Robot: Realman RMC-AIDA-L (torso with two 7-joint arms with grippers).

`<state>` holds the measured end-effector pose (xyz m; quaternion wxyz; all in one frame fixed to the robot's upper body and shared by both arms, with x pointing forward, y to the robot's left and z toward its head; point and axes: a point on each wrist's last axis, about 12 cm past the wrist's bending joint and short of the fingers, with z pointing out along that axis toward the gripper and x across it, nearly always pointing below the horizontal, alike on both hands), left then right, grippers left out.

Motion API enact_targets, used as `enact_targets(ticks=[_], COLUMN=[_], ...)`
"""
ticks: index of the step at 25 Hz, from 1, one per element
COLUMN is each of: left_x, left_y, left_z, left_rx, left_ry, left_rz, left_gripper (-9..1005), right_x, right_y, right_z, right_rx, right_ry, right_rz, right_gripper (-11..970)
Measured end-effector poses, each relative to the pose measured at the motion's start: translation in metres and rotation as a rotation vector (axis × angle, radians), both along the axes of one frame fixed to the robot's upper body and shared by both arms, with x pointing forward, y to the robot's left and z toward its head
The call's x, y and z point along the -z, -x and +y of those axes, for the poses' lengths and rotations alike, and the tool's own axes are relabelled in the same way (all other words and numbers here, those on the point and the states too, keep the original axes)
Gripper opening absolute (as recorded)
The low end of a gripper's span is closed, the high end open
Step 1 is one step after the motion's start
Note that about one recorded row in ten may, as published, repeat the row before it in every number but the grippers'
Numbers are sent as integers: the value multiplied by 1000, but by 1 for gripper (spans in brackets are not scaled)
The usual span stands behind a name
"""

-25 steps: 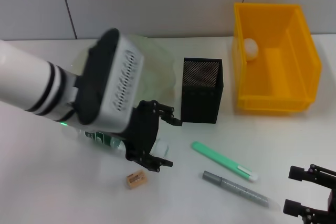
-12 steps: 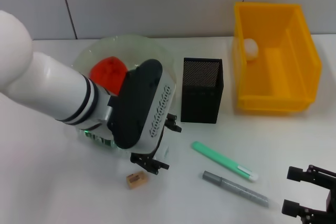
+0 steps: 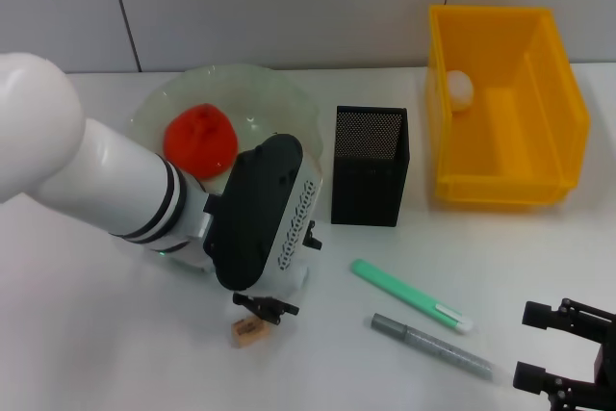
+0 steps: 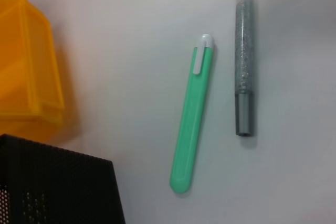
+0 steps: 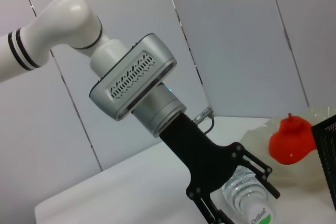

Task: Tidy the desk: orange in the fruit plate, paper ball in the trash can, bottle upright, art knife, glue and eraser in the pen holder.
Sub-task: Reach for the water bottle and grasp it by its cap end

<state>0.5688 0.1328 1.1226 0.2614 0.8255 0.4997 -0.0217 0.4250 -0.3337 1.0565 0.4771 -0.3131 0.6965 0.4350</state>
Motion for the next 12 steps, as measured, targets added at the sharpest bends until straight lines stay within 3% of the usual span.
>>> enact_targets(ticks=[12], left_x=[7], left_y=[-1], left_z=[-2], left_rx=[3], left_ry=[-40], left_rz=[-28], left_gripper=[792], right_x=[0], right_y=[0], right_z=[0], right_rx=[4], right_ry=[-4], right_rz=[-3], right_gripper=[801])
